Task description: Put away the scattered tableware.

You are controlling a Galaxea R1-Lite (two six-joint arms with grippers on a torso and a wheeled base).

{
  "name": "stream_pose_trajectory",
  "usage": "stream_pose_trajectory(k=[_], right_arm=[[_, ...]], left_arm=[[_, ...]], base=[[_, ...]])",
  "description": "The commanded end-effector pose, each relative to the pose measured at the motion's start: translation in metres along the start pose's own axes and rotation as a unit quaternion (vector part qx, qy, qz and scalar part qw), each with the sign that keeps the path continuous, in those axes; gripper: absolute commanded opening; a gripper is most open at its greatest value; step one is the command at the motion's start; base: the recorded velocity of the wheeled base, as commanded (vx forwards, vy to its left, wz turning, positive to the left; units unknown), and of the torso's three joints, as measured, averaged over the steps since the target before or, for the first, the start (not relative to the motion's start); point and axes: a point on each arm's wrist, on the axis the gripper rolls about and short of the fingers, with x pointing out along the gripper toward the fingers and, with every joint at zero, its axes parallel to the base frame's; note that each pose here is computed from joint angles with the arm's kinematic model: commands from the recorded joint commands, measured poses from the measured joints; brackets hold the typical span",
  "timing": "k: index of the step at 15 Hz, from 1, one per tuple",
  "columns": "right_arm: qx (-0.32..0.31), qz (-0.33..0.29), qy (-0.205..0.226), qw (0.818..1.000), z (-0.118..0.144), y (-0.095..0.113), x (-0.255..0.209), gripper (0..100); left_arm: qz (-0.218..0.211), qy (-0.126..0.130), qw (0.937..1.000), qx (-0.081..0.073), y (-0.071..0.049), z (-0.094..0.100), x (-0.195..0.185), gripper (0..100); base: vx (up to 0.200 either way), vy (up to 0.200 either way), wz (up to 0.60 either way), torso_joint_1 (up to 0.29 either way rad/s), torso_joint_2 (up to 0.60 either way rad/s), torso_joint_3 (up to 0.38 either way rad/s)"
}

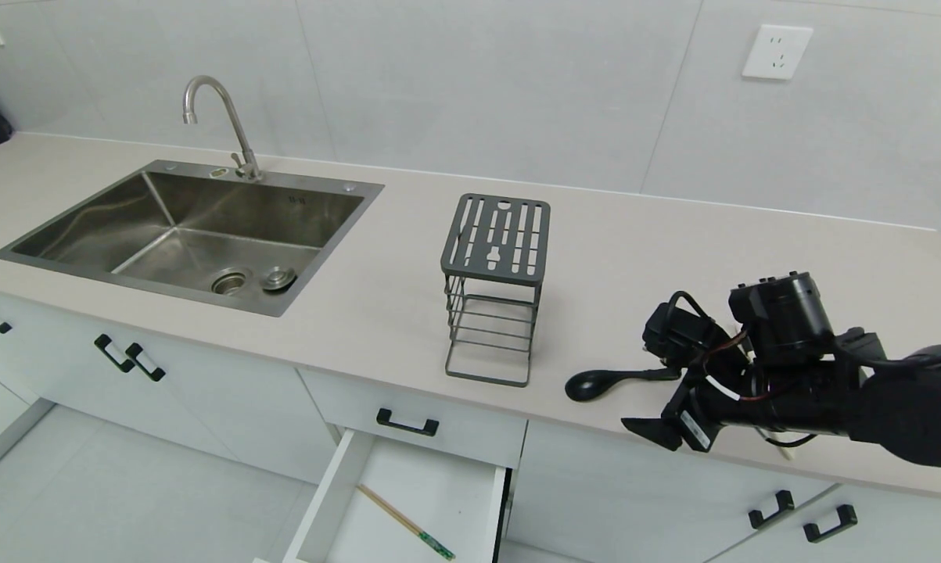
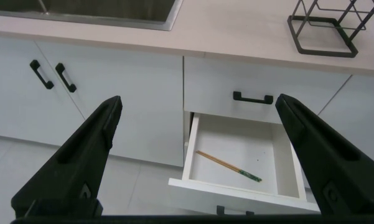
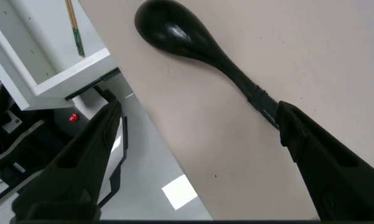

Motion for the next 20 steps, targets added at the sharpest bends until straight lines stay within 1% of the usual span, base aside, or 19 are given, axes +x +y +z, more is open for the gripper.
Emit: stream_pose_trajectory(k=[1, 4, 6, 10, 13, 15, 17, 18, 20], right_arm=[[0.004, 0.001, 0.006, 1.000, 0.001, -0.006, 0.014, 100], [0.008, 0.011, 0.013, 1.000, 0.003, -0.012, 0.036, 100], [0.009, 0.027, 0.000, 1.000, 0.006, -0.014, 0.038, 100], [0.022, 0.045, 0.009, 0.999, -0.003, -0.019, 0.048, 100], [0.021, 0.047, 0.003, 0.999, 0.002, -0.023, 0.058, 100], [0.022, 0.064, -0.001, 0.998, 0.001, -0.022, 0.062, 100], [0.022, 0.065, -0.003, 0.998, 0.001, -0.023, 0.066, 100], [0.022, 0.066, -0.002, 0.998, 0.001, -0.023, 0.067, 0], [0.022, 0.067, 0.000, 0.998, 0.000, -0.023, 0.067, 0]], left_arm=[[0.000, 0.001, 1.0000, 0.000, 0.000, 0.000, 0.000, 100], [0.001, 0.000, 1.0000, 0.000, 0.000, 0.000, 0.000, 100], [0.000, 0.001, 1.0000, 0.000, 0.000, 0.000, 0.000, 100], [0.000, 0.001, 1.0000, 0.000, 0.000, 0.000, 0.000, 100], [0.001, 0.000, 1.0000, 0.000, 0.000, 0.000, 0.000, 100], [0.000, 0.001, 1.0000, 0.000, 0.000, 0.000, 0.000, 100], [0.001, 0.000, 1.0000, 0.000, 0.000, 0.000, 0.000, 100], [0.000, 0.001, 1.0000, 0.000, 0.000, 0.000, 0.000, 100], [0.001, 0.000, 1.0000, 0.000, 0.000, 0.000, 0.000, 100]], base=[[0.000, 0.000, 0.00, 0.000, 0.00, 0.000], [0.000, 0.000, 0.00, 0.000, 0.00, 0.000], [0.000, 0.000, 0.00, 0.000, 0.00, 0.000], [0.000, 0.000, 0.00, 0.000, 0.00, 0.000], [0.000, 0.000, 0.00, 0.000, 0.00, 0.000], [0.000, 0.000, 0.00, 0.000, 0.00, 0.000], [0.000, 0.000, 0.00, 0.000, 0.00, 0.000], [0.000, 0.000, 0.00, 0.000, 0.00, 0.000], [0.000, 0.000, 0.00, 0.000, 0.00, 0.000]])
